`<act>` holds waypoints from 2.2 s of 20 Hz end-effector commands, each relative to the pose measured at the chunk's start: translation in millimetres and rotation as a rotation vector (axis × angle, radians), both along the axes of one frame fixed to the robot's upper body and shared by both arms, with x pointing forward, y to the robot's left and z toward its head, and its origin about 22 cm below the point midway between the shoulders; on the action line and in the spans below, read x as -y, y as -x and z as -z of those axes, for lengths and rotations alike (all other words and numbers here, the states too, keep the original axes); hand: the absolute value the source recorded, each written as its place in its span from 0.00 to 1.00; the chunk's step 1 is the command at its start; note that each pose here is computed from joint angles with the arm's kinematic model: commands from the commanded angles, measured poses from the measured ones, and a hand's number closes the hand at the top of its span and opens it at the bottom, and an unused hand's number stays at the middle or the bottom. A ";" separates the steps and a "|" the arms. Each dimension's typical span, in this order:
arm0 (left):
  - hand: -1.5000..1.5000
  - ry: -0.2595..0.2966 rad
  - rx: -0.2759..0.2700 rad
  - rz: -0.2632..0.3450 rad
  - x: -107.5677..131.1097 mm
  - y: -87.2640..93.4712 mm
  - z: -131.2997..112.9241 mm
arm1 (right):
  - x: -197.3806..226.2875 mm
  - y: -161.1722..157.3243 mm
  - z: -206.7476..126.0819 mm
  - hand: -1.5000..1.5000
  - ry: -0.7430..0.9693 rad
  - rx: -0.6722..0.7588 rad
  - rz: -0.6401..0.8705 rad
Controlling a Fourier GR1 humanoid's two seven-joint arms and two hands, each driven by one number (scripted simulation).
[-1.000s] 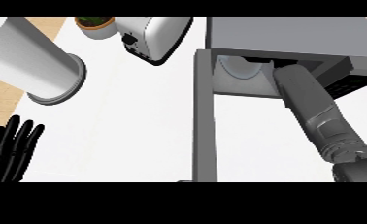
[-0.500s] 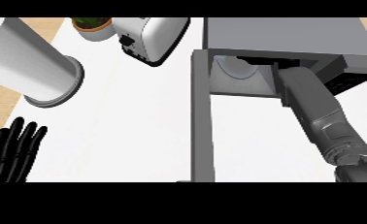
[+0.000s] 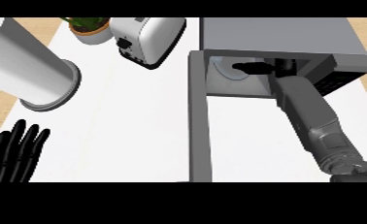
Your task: Pick up the milk, place it into the microwave and close the microwave
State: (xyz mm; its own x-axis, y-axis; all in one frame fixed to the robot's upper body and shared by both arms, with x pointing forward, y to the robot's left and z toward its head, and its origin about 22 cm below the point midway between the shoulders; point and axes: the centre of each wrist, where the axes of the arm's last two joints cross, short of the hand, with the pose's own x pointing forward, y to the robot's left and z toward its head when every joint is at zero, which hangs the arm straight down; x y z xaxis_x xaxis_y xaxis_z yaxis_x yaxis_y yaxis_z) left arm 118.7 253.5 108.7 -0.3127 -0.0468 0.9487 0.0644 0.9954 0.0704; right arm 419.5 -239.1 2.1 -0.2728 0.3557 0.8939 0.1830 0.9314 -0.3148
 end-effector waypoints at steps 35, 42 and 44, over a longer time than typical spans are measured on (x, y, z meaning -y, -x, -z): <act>1.00 -0.075 -0.091 0.374 36.2 -54.5 15.0 | 37.9 251.0 151.9 0.00 -0.402 -0.075 -0.157; 1.00 -0.171 -0.098 0.530 69.2 -84.5 27.8 | 57.7 296.0 128.5 0.00 -0.431 -0.073 -0.154; 1.00 -0.205 -0.133 0.594 81.7 -88.7 49.7 | 71.7 297.2 125.1 0.00 -0.409 -0.083 -0.148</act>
State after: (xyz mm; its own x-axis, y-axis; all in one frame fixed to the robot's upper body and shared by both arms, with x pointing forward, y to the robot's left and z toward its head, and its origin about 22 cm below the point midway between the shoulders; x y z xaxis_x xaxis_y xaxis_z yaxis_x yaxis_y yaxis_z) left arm 197.9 186.3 74.1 -0.2358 -0.0538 0.9703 0.5402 0.8228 0.1769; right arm 134.6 -295.0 -133.9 -0.2109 -0.0745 0.9747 0.0283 0.9962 0.0822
